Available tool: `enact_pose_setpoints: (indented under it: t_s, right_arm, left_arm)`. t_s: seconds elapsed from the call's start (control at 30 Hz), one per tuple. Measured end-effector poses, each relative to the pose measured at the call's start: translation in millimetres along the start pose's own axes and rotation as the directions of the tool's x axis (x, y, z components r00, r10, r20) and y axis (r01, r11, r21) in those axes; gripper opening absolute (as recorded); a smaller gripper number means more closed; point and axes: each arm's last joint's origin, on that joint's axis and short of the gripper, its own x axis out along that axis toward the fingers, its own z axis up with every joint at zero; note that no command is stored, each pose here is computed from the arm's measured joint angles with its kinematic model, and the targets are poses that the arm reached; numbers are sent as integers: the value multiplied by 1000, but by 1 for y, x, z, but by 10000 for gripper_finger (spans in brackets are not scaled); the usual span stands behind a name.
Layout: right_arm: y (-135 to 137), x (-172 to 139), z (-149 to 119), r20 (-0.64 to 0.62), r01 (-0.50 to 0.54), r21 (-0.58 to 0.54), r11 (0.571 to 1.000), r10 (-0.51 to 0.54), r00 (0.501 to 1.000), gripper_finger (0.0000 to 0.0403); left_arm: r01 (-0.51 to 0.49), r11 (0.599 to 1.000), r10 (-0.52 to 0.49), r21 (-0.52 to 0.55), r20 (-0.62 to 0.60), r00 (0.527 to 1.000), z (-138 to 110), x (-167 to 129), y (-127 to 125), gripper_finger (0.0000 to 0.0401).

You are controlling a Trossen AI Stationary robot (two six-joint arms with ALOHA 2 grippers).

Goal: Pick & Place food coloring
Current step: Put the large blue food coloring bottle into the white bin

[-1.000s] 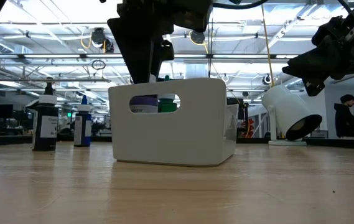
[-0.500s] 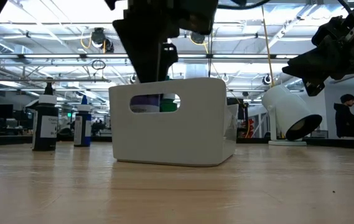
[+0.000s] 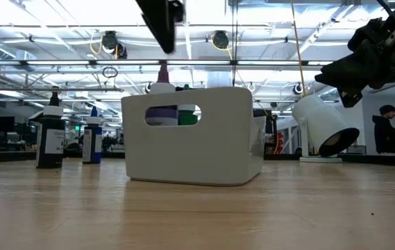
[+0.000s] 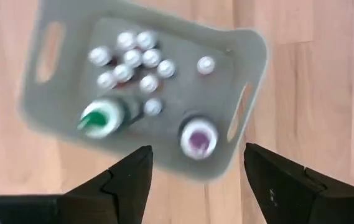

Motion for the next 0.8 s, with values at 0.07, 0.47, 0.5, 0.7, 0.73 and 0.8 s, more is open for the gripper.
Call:
enact_pose_setpoints:
  t_s: [0.07, 0.47, 0.5, 0.7, 0.73, 0.8]
  right_arm:
    - [0, 0, 0, -1, 0, 0, 1000, 0, 1000, 77]
    - [0, 0, 0, 0, 0, 0, 1000, 0, 1000, 77]
    - [0, 0, 0, -1, 0, 0, 1000, 0, 1000, 77]
    - [0, 0, 0, -1, 0, 0, 1000, 0, 1000, 77]
    - [0, 0, 0, -1, 0, 0, 1000, 0, 1000, 77]
    - [0, 0, 0, -1, 0, 0, 1000, 0, 1000, 77]
  left_arm:
    - [-43, 998, 43, -44, -2, 999, -9, -18, 5, 255]
    - [-319, 863, 344, -392, -7, 939, -74, -99, 78, 255]
    - [-320, 848, 342, -422, -26, 940, -80, -98, 87, 255]
    - [-321, 739, 293, -593, -147, 945, -108, -81, 134, 255]
    - [-334, 719, 288, -610, -175, 941, -111, -75, 140, 255]
    - [-348, 690, 272, -635, -218, 937, -118, -65, 151, 255]
